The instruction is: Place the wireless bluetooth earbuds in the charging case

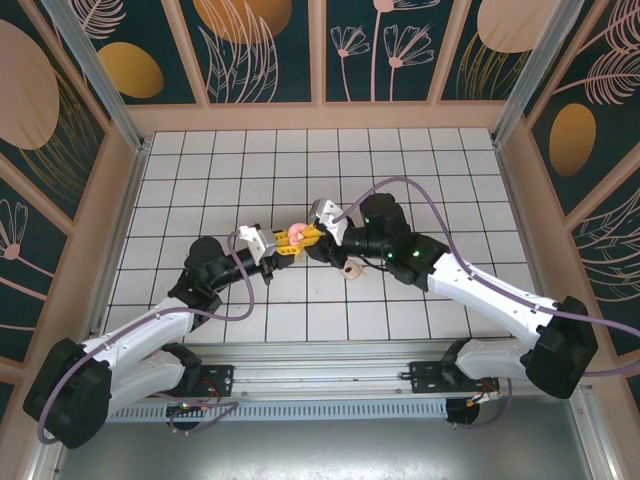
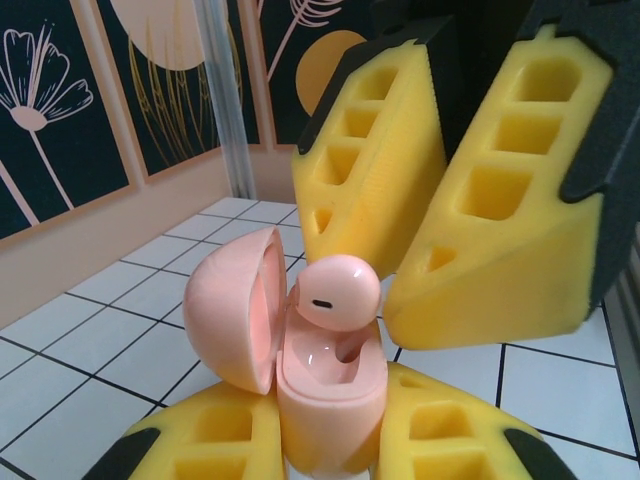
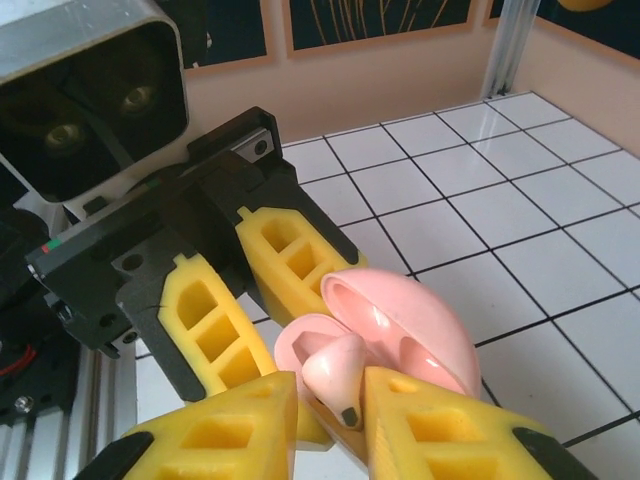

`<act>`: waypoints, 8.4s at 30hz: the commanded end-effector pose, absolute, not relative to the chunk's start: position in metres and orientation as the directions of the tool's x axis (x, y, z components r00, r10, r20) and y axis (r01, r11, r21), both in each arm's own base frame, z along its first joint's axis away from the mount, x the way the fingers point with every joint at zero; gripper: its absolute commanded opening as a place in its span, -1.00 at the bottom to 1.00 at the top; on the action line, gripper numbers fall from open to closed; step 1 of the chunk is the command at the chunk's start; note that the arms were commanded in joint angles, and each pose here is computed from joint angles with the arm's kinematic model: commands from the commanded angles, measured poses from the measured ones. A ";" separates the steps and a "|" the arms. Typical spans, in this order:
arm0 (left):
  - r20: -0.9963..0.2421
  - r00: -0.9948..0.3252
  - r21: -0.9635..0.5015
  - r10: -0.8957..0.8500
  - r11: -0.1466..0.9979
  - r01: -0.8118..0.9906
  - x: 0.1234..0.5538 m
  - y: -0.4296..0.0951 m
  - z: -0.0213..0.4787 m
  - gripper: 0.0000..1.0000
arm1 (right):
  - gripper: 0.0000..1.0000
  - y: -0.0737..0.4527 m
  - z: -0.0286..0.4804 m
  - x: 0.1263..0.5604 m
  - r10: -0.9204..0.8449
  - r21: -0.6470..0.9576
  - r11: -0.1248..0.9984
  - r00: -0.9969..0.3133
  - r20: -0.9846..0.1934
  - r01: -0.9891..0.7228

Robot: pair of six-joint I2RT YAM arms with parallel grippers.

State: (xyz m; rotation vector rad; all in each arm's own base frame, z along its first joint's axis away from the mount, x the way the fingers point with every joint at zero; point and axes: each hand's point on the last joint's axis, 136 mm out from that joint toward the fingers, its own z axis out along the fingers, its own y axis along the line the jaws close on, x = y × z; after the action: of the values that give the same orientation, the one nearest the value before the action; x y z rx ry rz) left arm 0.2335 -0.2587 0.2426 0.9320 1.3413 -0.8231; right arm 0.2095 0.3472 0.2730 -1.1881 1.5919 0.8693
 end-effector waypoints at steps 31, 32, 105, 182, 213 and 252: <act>-0.993 0.114 0.109 0.015 0.419 0.901 0.232 -0.258 0.258 -0.85 | -0.39 0.352 0.300 0.206 -0.162 0.077 0.308 -0.132 -0.978 -0.948; -0.993 0.114 0.110 0.014 0.419 0.901 0.232 -0.258 0.258 -0.85 | -0.40 0.352 0.300 0.206 -0.163 0.074 0.309 -0.130 -0.978 -0.948; -0.991 0.132 0.126 0.017 0.427 0.895 0.231 -0.256 0.262 -0.85 | 0.28 0.339 0.295 0.237 -0.070 0.402 0.553 -0.522 -0.850 -0.730; -0.987 0.160 0.143 -0.004 0.424 0.894 0.226 -0.254 0.272 -0.85 | 0.11 0.326 0.221 0.234 -0.102 0.502 0.616 -0.693 -0.713 -0.607; -0.951 -0.247 -0.282 -0.185 0.849 0.447 0.306 -0.166 0.187 -0.92 | 0.00 0.324 0.152 0.309 -0.357 0.326 0.788 -0.819 -0.449 -0.522; -0.820 -0.339 -0.558 -0.461 0.777 0.292 0.324 -0.100 0.174 -0.95 | -0.16 0.380 0.023 0.308 -0.682 0.191 0.687 -0.712 -0.164 -0.702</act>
State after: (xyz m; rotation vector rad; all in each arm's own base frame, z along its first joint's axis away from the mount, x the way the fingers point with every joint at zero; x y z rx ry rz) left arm 0.3183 -0.1001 0.1489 -0.1522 1.8314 -0.7594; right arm 0.3038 0.3819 0.0276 -1.1314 2.8176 0.4360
